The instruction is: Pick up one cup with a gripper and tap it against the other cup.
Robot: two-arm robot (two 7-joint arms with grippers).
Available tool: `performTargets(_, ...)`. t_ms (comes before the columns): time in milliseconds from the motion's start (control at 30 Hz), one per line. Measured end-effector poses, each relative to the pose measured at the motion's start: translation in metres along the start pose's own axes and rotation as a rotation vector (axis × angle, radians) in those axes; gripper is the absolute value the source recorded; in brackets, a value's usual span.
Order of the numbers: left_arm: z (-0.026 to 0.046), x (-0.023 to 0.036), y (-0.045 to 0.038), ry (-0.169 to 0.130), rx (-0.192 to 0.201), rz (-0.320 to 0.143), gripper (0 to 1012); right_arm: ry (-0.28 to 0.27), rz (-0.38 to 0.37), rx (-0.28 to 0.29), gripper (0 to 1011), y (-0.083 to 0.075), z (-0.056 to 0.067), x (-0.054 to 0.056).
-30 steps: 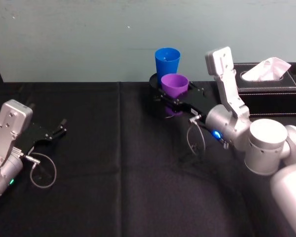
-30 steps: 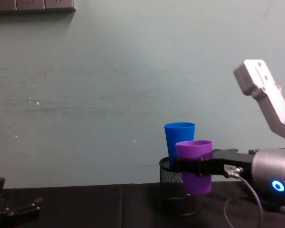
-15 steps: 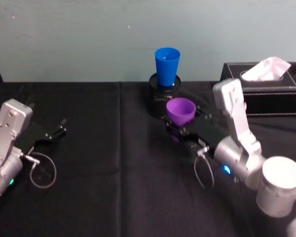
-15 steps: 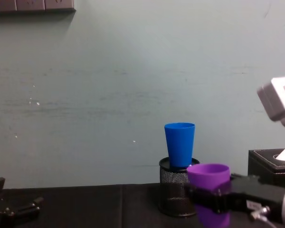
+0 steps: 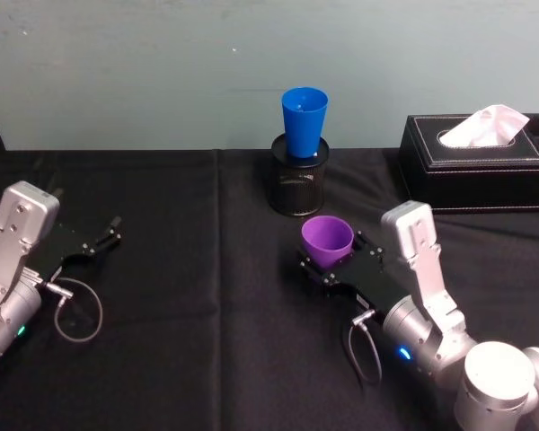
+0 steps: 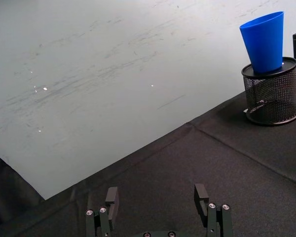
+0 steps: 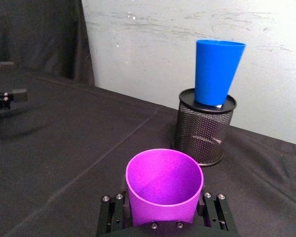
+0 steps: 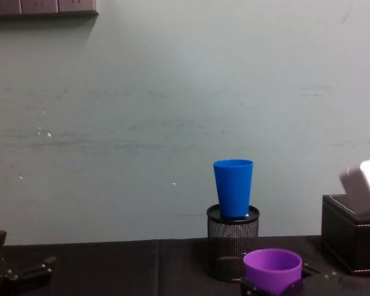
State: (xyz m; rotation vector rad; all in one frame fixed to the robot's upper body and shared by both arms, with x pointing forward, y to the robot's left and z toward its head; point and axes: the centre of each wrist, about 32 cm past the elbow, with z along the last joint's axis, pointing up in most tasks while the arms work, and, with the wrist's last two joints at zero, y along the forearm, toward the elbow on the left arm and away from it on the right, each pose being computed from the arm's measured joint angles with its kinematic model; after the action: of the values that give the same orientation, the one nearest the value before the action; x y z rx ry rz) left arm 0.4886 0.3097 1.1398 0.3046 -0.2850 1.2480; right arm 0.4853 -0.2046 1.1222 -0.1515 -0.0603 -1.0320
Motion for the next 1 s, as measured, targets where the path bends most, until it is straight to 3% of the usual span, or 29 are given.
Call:
performTargets(400,0.0,0.0,0.0,0.0,0.0,0.0,1000,-0.005,-0.016,0.037,726,0.008,-0.022,-0.005)
performTargets(767,0.0,0.0,0.0,0.0,0.0,0.0,1000,0.016,-0.047,0.028,731,0.015,-0.025,-0.005)
performTargets(1000,0.0,0.0,0.0,0.0,0.0,0.0,1000,0.03,-0.059,0.018,919,0.014,-0.023,-0.005)
